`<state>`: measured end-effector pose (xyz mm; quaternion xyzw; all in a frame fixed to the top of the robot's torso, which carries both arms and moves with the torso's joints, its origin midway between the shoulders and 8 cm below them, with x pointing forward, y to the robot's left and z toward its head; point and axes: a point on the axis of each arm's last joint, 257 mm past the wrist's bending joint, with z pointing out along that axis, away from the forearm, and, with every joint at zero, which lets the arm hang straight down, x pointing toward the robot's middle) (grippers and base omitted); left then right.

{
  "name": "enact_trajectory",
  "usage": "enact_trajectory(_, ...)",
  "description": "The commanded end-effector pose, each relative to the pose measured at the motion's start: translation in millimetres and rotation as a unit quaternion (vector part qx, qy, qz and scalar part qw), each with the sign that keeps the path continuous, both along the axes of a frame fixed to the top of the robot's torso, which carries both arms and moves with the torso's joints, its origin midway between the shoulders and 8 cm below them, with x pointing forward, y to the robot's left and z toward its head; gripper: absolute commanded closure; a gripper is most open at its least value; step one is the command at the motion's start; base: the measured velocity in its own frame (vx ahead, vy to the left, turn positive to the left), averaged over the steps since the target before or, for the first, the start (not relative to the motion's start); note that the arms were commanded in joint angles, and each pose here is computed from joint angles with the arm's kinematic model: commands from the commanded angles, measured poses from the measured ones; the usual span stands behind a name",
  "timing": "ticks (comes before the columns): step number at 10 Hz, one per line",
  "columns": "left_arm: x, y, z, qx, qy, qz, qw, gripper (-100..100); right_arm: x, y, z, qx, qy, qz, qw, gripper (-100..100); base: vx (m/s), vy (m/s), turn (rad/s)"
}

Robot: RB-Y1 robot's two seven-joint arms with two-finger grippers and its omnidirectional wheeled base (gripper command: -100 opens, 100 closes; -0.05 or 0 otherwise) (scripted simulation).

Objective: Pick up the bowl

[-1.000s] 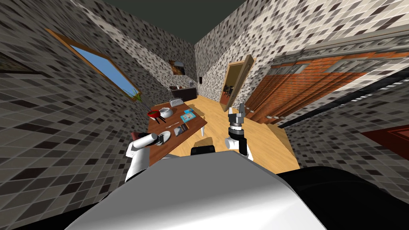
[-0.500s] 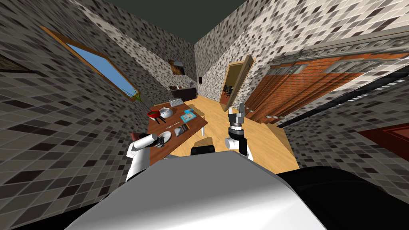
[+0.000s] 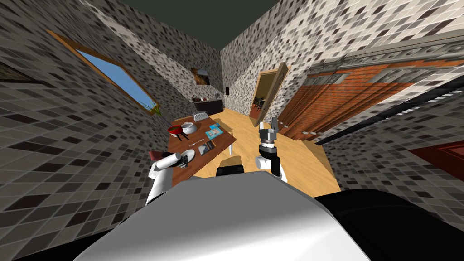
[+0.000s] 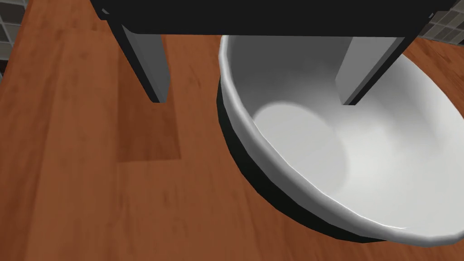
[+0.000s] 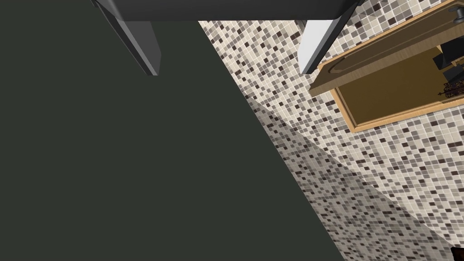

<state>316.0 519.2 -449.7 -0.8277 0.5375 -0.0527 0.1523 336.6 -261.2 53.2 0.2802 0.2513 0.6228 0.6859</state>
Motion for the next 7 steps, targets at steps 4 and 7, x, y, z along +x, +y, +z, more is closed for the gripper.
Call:
enact_trajectory(4, 10, -2.3, 5, 0.004, -0.010, -0.011, 0.9999, 100, 0, 0, 0, 0.000, 0.000, 0.000, 1.0000, 0, 0.002, 0.001, -0.021)
enact_trajectory(7, 0, 2.3, 6, 0.000, 0.000, 0.000, 1.0000, 100, 0, 0, 0, 0.000, 0.000, 0.000, 1.0000, 0, 0.000, -0.006, 0.010)
